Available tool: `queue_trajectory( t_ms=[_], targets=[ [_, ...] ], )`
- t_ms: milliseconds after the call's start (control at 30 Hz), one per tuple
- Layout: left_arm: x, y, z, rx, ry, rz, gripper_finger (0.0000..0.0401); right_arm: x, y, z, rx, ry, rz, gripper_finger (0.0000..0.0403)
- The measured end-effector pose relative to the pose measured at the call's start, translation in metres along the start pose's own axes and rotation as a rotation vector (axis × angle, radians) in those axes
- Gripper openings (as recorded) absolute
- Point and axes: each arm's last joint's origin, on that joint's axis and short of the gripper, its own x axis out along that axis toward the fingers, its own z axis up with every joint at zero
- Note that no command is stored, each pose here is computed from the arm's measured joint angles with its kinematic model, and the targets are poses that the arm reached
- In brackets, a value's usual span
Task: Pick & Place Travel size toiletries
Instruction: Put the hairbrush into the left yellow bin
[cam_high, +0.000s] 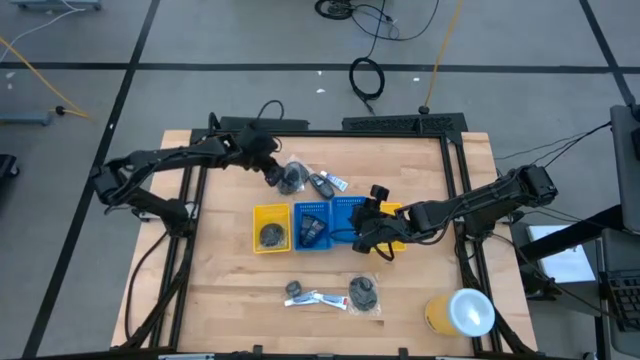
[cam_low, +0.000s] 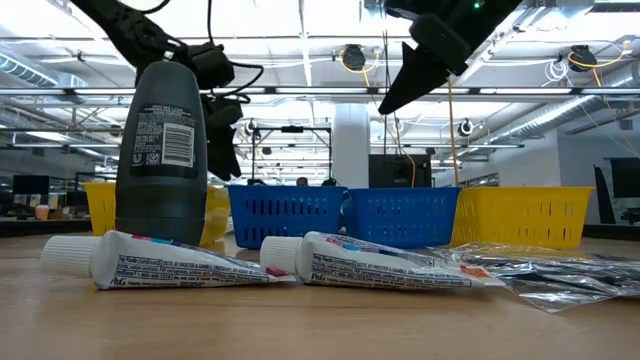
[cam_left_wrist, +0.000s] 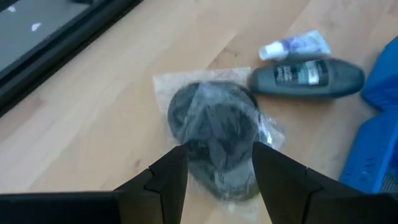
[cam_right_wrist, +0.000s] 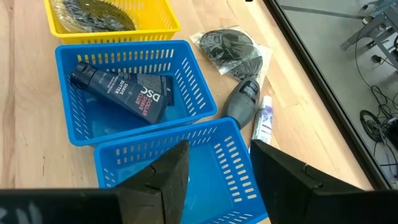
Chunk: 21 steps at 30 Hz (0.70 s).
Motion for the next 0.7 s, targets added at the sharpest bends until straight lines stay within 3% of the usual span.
queue_trajectory(
  t_ms=[333, 700],
  targets=[
    [0.042, 0.024, -0.01, -0.054, 0.078, 0.008, 0.0177, 0.0, 0.0, 0.001, 0.007, -0.007, 0.002, 0.0167],
    [0.067, 0.047, -0.02, -0.085, 0.132, -0.089, 0.0177, 0.0, 0.0, 0.001, 0.009, -0.009, 0.005, 0.0167]
  ],
)
